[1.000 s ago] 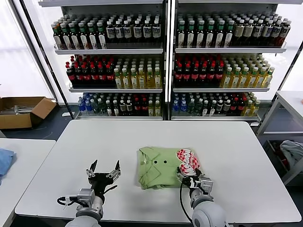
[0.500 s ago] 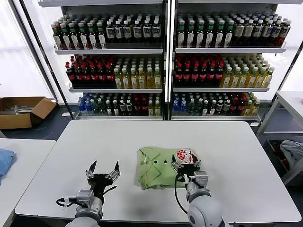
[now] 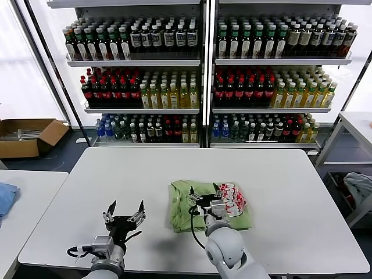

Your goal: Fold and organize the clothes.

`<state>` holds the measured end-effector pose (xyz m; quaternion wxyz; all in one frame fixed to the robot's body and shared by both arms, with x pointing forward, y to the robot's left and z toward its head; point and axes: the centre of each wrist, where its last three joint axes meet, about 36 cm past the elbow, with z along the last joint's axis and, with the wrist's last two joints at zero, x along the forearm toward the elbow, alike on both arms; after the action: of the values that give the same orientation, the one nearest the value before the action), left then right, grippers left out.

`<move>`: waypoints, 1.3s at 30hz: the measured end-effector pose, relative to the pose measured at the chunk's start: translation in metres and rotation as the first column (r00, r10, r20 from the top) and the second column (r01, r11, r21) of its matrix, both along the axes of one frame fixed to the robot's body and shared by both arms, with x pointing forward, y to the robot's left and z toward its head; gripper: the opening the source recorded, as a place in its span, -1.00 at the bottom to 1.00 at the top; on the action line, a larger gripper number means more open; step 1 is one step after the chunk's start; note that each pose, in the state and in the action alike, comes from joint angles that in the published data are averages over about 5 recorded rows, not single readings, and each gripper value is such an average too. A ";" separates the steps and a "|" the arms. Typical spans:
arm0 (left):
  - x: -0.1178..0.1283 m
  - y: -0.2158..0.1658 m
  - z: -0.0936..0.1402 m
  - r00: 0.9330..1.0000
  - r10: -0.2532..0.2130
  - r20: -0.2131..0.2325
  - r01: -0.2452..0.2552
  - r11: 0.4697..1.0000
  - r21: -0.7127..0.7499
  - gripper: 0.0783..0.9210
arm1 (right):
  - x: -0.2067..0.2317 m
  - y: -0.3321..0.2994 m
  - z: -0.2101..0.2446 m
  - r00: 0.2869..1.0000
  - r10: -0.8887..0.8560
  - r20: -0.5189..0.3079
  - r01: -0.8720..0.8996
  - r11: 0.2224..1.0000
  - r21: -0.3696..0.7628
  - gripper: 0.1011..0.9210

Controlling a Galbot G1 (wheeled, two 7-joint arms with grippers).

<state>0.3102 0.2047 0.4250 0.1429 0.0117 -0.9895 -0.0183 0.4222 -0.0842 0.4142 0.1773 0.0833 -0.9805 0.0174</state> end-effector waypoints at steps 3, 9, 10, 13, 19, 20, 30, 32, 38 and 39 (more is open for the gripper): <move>-0.002 0.000 -0.001 1.000 -0.001 -0.003 0.001 1.000 0.001 0.77 | 0.003 0.007 -0.004 1.000 0.003 -0.012 -0.003 1.000 -0.003 0.76; -0.002 0.001 -0.001 1.000 -0.002 -0.004 0.002 1.000 0.007 0.77 | 0.006 0.014 -0.014 0.999 -0.008 -0.049 0.007 1.000 -0.013 0.76; -0.002 0.001 -0.001 1.000 -0.002 -0.005 0.002 1.000 0.007 0.77 | 0.006 0.015 -0.016 0.998 -0.011 -0.055 0.010 1.000 -0.014 0.76; -0.002 -0.001 -0.002 1.000 -0.007 -0.007 0.007 1.000 0.006 0.77 | 0.006 0.017 -0.022 0.997 -0.017 -0.071 0.016 1.000 -0.016 0.76; -0.003 -0.001 -0.002 1.000 -0.009 -0.005 0.009 1.000 0.011 0.77 | 0.007 0.020 -0.031 0.995 -0.028 -0.093 0.027 0.999 -0.018 0.76; -0.003 0.000 -0.002 1.000 -0.008 -0.004 0.008 1.000 0.012 0.77 | 0.007 0.020 -0.031 0.995 -0.030 -0.094 0.028 0.999 -0.018 0.76; -0.006 0.003 0.005 1.000 -0.001 0.011 0.001 1.000 0.014 0.77 | 0.007 0.013 -0.010 0.996 -0.049 -0.073 0.050 0.999 0.002 0.76; -0.006 0.003 0.007 1.000 0.001 0.018 -0.001 1.000 0.008 0.77 | 0.004 0.008 0.000 0.997 -0.053 -0.054 0.053 0.998 0.013 0.76; -0.005 0.006 0.014 0.998 0.015 0.056 -0.015 1.000 -0.011 0.77 | -0.011 -0.015 0.027 0.997 -0.068 0.028 0.068 0.998 0.009 0.76; -0.005 0.007 0.015 0.998 0.020 0.064 -0.019 1.000 -0.015 0.77 | -0.014 -0.022 0.029 0.996 -0.074 0.043 0.074 0.997 0.000 0.76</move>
<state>0.3056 0.2113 0.4400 0.1115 0.0209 -0.9935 -0.0094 0.4079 -0.1058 0.4437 0.1567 0.0463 -0.9865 0.0133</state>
